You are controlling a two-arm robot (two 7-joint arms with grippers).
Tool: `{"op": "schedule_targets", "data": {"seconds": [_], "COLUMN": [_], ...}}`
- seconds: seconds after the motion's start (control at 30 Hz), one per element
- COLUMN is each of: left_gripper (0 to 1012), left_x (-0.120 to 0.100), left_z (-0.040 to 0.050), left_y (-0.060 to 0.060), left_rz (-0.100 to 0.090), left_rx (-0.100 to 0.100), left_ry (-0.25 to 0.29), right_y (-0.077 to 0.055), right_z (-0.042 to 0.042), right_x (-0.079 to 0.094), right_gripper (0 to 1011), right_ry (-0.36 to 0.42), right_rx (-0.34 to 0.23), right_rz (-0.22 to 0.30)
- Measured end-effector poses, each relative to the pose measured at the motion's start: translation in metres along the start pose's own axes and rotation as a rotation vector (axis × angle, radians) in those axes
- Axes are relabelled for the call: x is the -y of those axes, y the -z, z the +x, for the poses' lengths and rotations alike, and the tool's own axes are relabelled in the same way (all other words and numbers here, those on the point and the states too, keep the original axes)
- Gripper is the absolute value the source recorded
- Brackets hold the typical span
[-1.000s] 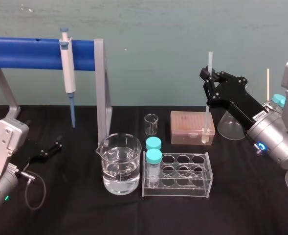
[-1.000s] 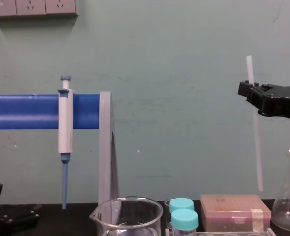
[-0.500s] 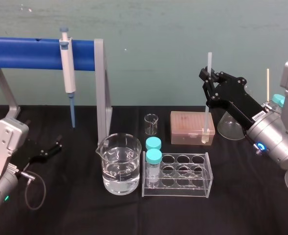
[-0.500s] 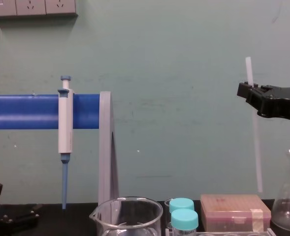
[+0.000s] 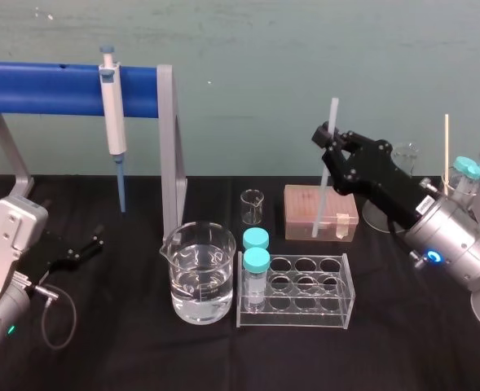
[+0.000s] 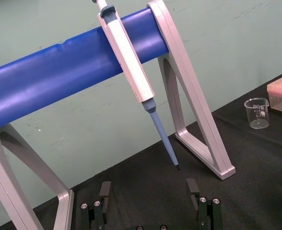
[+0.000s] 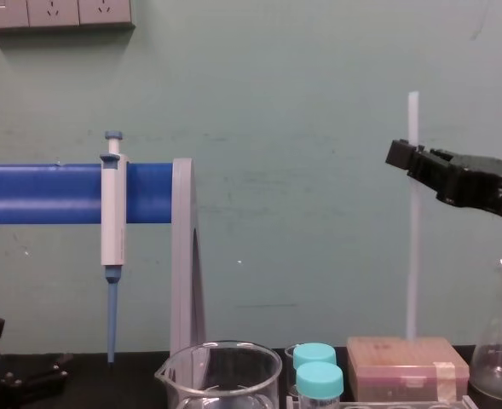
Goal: Pick up the stirring rod with one hand, then place it down.
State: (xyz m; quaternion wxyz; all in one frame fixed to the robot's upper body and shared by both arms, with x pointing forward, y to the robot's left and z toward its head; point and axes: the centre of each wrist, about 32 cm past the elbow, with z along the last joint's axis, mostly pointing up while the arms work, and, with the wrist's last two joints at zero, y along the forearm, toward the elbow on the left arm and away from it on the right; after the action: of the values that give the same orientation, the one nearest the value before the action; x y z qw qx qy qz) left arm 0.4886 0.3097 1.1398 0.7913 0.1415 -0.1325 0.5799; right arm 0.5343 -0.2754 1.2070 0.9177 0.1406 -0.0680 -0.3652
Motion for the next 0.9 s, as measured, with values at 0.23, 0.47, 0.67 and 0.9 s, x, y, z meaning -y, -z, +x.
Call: {"op": "schedule_targets", "data": {"seconds": [0.23,0.47,0.67,0.9], "left_gripper": [1000,1000,1000,1000], "left_x": [0.0,0.0,0.0,0.0], "left_z": [0.0,0.0,0.0,0.0], "left_y": [0.0,0.0,0.0,0.0], "left_rz": [0.0,0.0,0.0,0.0], "left_rx": [0.0,0.0,0.0,0.0], "left_ry": [0.0,0.0,0.0,0.0], "right_y": [0.015,0.027,0.034,0.038], "right_z": [0.0017,0.0021,0.0012,0.0003], "right_x": [0.001,0.002,0.003,0.002], "right_gripper": [68,67,68,67], "right_ry": [-0.041,-0.046,-0.042,-0.036], "right_rx": [-0.013,0.027,0.038,0.031], "right_rz": [-0.023,-0.063,-0.084,-0.093]}}
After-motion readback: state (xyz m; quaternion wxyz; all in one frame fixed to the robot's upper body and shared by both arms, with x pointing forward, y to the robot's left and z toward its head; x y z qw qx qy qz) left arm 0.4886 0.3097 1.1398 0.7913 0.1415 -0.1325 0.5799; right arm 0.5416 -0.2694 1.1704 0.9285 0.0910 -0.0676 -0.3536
